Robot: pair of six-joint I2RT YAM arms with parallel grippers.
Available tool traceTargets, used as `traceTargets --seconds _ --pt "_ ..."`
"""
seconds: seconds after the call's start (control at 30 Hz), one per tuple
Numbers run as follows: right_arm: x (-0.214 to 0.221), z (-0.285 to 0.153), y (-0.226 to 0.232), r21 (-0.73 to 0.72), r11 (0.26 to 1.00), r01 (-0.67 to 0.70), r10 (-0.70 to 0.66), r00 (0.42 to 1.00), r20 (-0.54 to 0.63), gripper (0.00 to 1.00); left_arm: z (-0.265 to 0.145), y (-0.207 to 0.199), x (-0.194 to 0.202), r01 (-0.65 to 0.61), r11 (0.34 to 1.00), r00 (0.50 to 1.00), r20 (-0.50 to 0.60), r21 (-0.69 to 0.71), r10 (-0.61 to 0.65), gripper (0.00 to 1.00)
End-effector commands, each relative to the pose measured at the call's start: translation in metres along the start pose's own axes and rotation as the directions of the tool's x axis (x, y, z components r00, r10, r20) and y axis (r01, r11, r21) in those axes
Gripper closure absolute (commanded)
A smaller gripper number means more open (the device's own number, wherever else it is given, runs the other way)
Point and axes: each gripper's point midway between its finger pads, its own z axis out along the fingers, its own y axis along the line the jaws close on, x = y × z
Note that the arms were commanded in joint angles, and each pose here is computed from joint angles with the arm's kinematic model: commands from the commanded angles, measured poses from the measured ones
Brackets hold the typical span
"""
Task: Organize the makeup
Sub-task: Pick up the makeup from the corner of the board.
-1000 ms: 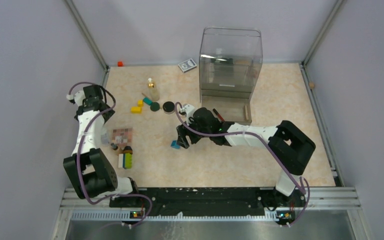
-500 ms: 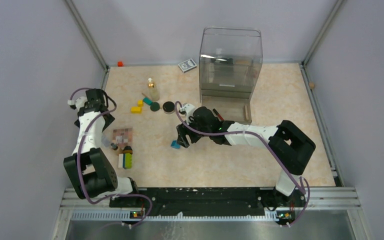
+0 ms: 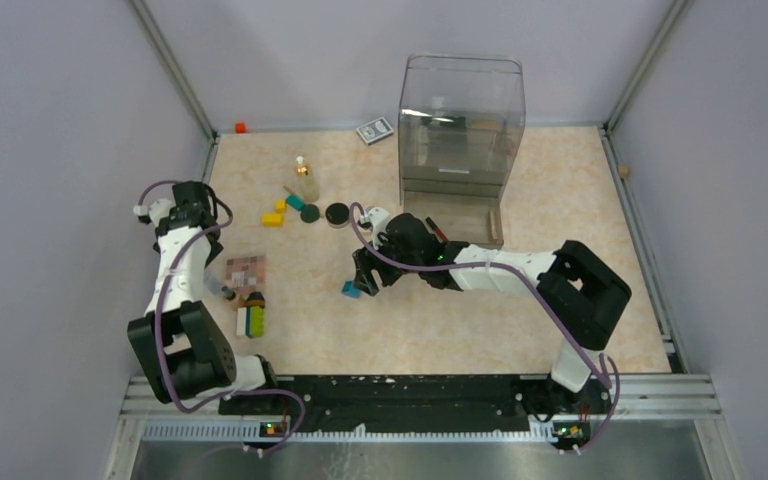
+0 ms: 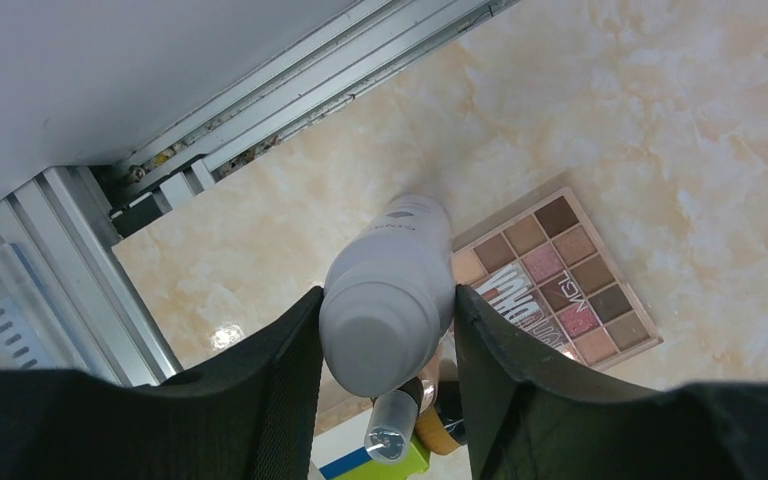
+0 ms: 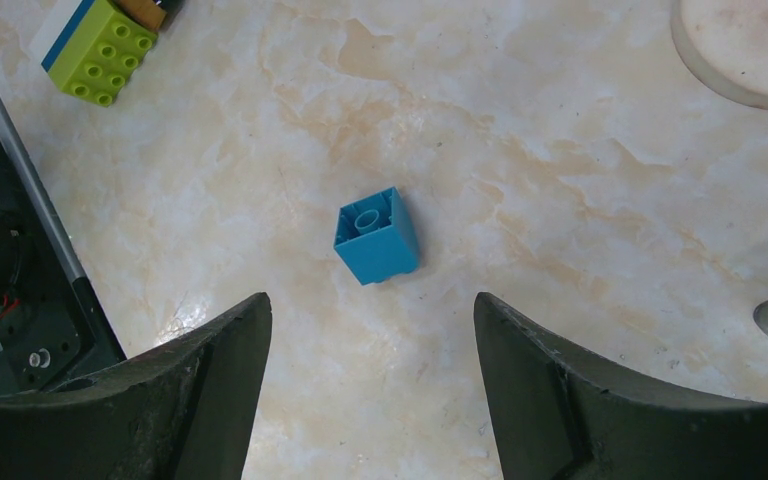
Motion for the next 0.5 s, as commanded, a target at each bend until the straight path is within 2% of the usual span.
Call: traceTargets --seconds 0.0,0.3,0.4,0.47 --pt "-0.036 -0.01 0.004 -0.013 1.0 0.025 -0.023 0.995 0.094 0.27 -0.003 0.004 -0.003 0.031 1.0 0.999 0.029 0.002 -0.031 0.53" --pt "-0.039 -0.015 0.007 -0.025 0.999 0.021 -0.018 0.994 0.107 0.27 -0.002 -0.002 0.007 0.027 0.998 1.0 0.01 0.055 -0.027 1.0" --pt "-0.04 -0.016 0.01 -0.039 0.999 0.001 0.003 0.993 0.121 0.27 0.003 -0.015 0.011 0.006 0.993 1.0 0.002 0.118 -0.007 1.0" --pt "-0.041 -0.016 0.015 -0.071 0.997 -0.007 0.016 0.992 0.121 0.27 0.001 -0.025 0.017 0.007 0.987 0.999 -0.042 0.16 -0.001 1.0"
